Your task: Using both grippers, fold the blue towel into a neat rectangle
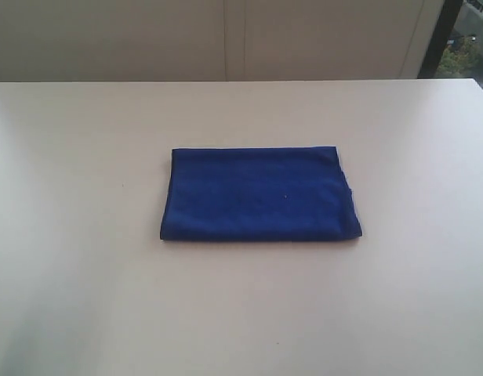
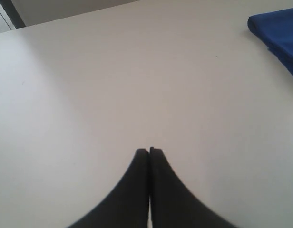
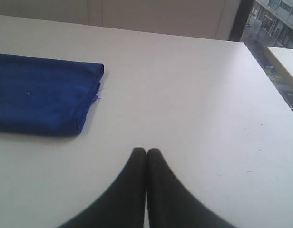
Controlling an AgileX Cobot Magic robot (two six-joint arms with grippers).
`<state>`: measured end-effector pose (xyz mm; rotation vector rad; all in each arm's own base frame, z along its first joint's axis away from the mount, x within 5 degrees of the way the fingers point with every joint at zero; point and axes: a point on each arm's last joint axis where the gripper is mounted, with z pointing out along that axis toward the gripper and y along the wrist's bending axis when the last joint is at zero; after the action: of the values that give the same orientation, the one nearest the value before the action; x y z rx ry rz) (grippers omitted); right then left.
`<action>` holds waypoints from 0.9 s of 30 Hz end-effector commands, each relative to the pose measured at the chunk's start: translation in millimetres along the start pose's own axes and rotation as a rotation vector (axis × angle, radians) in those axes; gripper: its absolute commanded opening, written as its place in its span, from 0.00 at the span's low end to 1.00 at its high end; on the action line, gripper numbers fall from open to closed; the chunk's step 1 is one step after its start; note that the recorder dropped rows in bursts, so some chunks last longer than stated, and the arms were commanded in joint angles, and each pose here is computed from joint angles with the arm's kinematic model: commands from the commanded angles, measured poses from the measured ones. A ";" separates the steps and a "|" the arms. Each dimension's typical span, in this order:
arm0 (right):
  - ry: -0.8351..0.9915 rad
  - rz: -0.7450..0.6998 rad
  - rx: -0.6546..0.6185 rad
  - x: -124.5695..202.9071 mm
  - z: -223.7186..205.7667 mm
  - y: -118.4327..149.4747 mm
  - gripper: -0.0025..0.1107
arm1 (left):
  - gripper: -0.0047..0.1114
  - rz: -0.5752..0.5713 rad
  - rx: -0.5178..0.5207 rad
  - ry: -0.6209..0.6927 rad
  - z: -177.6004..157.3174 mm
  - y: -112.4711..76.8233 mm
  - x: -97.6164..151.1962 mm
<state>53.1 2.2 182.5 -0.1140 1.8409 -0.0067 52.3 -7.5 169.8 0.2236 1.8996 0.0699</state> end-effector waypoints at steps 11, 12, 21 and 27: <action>-0.011 -0.005 0.008 0.8 0.4 -0.4 0.02 | 0.04 -0.220 0.007 0.004 0.5 -1.1 1.9; -0.011 -0.005 0.008 0.8 0.4 -0.4 0.02 | 0.04 -0.233 0.006 0.004 0.5 -1.0 1.9; -0.011 -0.005 0.008 0.8 0.4 -0.4 0.02 | 0.04 -0.259 -0.010 0.008 0.5 0.4 2.5; -0.011 -0.005 0.008 0.8 0.4 -0.4 0.02 | 0.04 -0.229 -0.023 0.013 0.4 1.6 3.0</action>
<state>53.1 2.2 182.5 -0.1140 1.8409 -0.0067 52.1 -5.8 169.0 -0.0038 1.9223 -0.0645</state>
